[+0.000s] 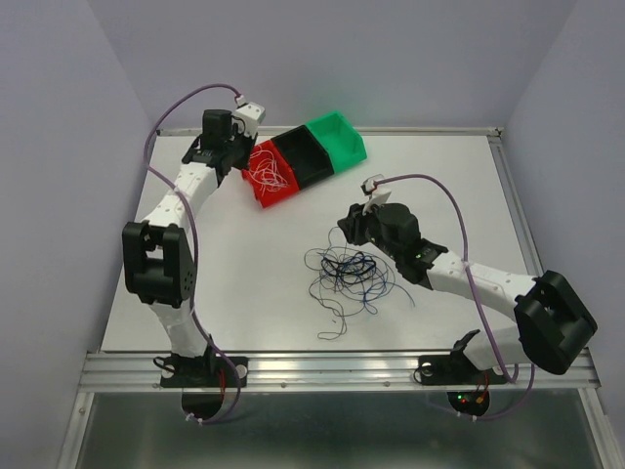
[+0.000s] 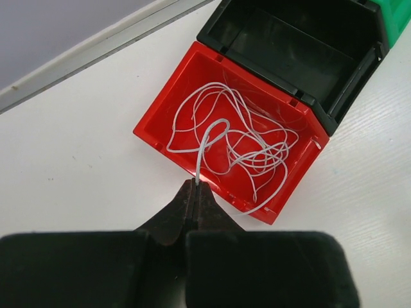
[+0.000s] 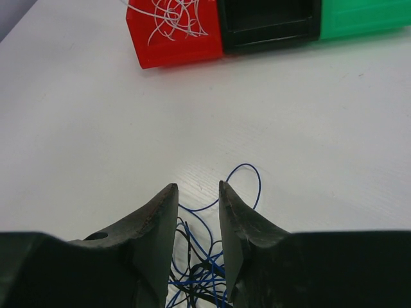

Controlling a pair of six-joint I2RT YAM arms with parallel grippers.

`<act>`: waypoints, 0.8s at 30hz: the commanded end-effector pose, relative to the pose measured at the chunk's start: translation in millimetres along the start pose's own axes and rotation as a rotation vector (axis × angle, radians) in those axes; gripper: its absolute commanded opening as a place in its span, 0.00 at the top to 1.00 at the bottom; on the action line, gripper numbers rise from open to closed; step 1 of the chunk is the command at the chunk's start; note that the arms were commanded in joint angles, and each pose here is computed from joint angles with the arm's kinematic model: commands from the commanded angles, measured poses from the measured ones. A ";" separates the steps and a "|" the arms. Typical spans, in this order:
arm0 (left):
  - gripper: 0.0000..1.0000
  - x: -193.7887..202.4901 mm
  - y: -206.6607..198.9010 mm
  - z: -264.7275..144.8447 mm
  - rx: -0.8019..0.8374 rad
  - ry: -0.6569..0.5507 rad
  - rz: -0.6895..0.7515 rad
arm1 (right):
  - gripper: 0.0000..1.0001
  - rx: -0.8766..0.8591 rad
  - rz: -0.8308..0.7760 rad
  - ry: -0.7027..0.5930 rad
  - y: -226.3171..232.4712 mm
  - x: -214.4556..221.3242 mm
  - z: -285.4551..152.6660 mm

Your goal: Untangle the cables

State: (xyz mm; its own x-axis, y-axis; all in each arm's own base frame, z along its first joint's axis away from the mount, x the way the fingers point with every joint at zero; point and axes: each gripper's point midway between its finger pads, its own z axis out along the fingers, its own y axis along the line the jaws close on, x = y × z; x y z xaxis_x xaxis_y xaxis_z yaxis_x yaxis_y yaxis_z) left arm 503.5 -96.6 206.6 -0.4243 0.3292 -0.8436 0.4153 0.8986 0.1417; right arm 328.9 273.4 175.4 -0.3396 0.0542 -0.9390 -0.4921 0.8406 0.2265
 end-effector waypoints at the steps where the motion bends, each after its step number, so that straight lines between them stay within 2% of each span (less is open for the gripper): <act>1: 1.00 9.4 -8.9 21.6 -0.014 0.036 0.033 | 0.62 -0.002 0.013 -0.039 1.0 -6.8 -4.4; 7: 1.00 3.1 0.4 48.9 -0.030 0.080 0.028 | 0.62 -0.004 0.013 -0.035 1.8 -5.6 -3.6; 8: 1.00 -9.3 2.6 51.5 -0.029 0.061 0.025 | 0.62 -0.001 0.014 -0.035 0.8 -5.5 -3.6; 13: 1.00 17.3 -6.9 88.4 -0.017 0.164 0.027 | 0.62 -0.001 0.014 -0.036 0.9 -5.8 -3.5; 19: 1.00 33.1 -15.5 104.0 -0.028 0.189 0.029 | 0.62 -0.007 0.017 -0.035 2.7 -5.8 -2.9; 20: 0.95 32.0 -15.8 102.0 -0.032 0.182 0.031 | 0.62 -0.006 0.018 -0.035 2.1 -6.0 -2.9; 21: 0.83 28.9 -14.3 99.3 -0.041 0.170 0.030 | 0.62 -0.010 0.018 -0.035 3.4 -6.2 -3.2; 22: 0.77 29.8 -13.7 97.7 -0.050 0.161 0.028 | 0.61 -0.008 0.018 -0.034 2.6 -6.0 -3.2; 24: 0.62 11.2 -10.8 82.5 -0.064 0.109 0.026 | 0.61 -0.007 0.018 -0.035 2.6 -5.8 -3.6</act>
State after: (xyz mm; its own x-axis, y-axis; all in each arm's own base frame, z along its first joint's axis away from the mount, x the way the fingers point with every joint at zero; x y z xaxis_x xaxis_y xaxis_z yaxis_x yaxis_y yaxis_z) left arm 559.4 -127.2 96.0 -0.5907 0.4098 -0.6951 0.4183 0.8922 0.1706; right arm 328.7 273.8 175.5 -0.3442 0.0618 -0.9369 -0.4892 0.8399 0.2352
